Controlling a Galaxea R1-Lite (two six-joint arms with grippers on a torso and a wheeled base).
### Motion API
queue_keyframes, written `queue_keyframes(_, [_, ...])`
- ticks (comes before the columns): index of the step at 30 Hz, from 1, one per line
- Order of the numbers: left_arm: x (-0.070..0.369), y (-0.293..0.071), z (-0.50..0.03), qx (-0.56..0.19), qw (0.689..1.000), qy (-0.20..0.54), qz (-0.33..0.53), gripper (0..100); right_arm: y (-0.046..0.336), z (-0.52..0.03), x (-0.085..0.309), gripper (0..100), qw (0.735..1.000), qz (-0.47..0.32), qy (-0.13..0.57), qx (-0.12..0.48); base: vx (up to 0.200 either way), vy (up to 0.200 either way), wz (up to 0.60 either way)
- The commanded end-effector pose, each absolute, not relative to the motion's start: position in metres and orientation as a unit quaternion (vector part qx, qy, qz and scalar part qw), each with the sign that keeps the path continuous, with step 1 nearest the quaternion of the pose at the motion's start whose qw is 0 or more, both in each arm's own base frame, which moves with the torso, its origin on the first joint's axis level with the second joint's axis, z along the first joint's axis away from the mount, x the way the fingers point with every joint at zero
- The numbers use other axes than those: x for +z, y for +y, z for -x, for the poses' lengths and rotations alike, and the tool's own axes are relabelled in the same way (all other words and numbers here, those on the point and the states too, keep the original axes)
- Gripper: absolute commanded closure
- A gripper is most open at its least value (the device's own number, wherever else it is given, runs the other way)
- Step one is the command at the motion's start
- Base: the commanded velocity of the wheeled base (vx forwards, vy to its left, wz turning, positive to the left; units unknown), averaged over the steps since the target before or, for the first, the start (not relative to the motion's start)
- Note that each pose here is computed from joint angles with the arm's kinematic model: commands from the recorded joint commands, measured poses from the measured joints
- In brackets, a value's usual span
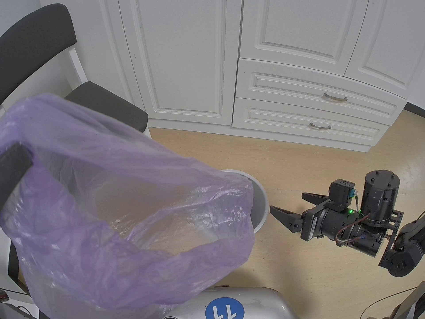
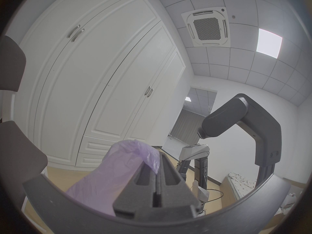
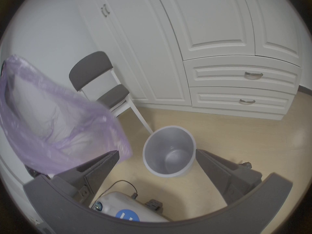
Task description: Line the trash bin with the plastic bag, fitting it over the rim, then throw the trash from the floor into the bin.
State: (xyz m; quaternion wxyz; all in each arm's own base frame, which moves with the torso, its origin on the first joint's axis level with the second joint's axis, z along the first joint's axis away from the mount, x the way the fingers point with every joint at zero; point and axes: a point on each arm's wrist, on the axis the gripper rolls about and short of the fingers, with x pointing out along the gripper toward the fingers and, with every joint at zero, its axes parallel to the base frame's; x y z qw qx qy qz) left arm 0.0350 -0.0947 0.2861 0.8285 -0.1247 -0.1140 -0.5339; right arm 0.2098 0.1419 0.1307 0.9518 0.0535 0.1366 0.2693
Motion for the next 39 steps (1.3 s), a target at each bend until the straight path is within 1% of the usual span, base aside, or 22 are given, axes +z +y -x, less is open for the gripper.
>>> queue_keyframes(1, [0.284, -0.096, -0.035, -0.534, 0.829, -0.112, 0.120, 100, 0.148, -0.218, 0.129, 0, 0.950, -0.067, 0.141, 0.270, 0.000, 0.000, 0.00])
queue_keyframes(2, [0.284, -0.096, -0.035, -0.534, 0.829, -0.112, 0.119, 100, 0.149, -0.218, 0.128, 0, 0.950, -0.067, 0.143, 0.270, 0.000, 0.000, 0.00])
queue_keyframes(5, [0.284, -0.096, -0.036, -0.534, 0.830, -0.111, 0.119, 100, 0.166, -0.213, 0.113, 0, 0.937, -0.071, 0.177, 0.294, 0.000, 0.000, 0.00])
queue_keyframes(8, [0.284, -0.095, -0.035, -0.534, 0.829, -0.113, 0.121, 100, 0.189, -0.200, 0.090, 0, 0.916, -0.065, 0.225, 0.326, 0.000, 0.000, 0.00])
queue_keyframes(11, [0.285, -0.094, -0.035, -0.535, 0.828, -0.115, 0.121, 100, 0.200, -0.197, 0.078, 0, 0.906, -0.056, 0.245, 0.339, 0.000, 0.000, 0.00])
queue_keyframes(14, [0.285, -0.094, -0.035, -0.535, 0.829, -0.115, 0.121, 100, 0.202, -0.194, 0.072, 0, 0.893, -0.070, 0.258, 0.362, 0.000, 0.000, 0.00])
queue_keyframes(15, [0.285, -0.094, -0.035, -0.535, 0.829, -0.115, 0.121, 100, 0.202, -0.194, 0.072, 0, 0.893, -0.070, 0.258, 0.362, 0.000, 0.000, 0.00])
queue_keyframes(16, [0.285, -0.094, -0.035, -0.535, 0.828, -0.115, 0.121, 100, 0.197, -0.188, 0.070, 0, 0.880, -0.079, 0.262, 0.388, 0.000, 0.000, 0.00])
queue_keyframes(18, [0.284, -0.094, -0.035, -0.534, 0.829, -0.115, 0.120, 100, 0.193, -0.182, 0.069, 0, 0.867, -0.083, 0.259, 0.418, 0.000, 0.000, 0.00])
queue_keyframes(20, [0.285, -0.093, -0.034, -0.534, 0.828, -0.117, 0.121, 100, 0.191, -0.178, 0.067, 0, 0.861, -0.084, 0.255, 0.431, 0.000, 0.000, 0.00])
queue_keyframes(23, [0.285, -0.093, -0.034, -0.534, 0.828, -0.120, 0.118, 100, 0.191, -0.172, 0.065, 0, 0.857, -0.083, 0.253, 0.442, 0.000, 0.000, 0.00])
queue_keyframes(28, [0.289, -0.082, -0.031, -0.530, 0.827, -0.146, 0.120, 100, 0.193, -0.167, 0.047, 0, 0.852, -0.053, 0.257, 0.453, 0.000, 0.000, 0.00])
queue_keyframes(32, [0.289, -0.078, -0.028, -0.552, 0.810, -0.159, 0.122, 100, 0.200, -0.172, 0.038, 0, 0.857, -0.067, 0.220, 0.462, 0.000, 0.000, 0.00])
queue_keyframes(34, [0.288, -0.077, -0.027, -0.565, 0.798, -0.168, 0.124, 100, 0.200, -0.172, 0.027, 0, 0.855, -0.060, 0.238, 0.457, 0.000, 0.000, 0.00])
queue_keyframes(39, [0.284, -0.077, -0.026, -0.581, 0.783, -0.182, 0.127, 100, 0.203, -0.175, 0.037, 0, 0.858, -0.083, 0.221, 0.456, 0.000, 0.000, 0.00])
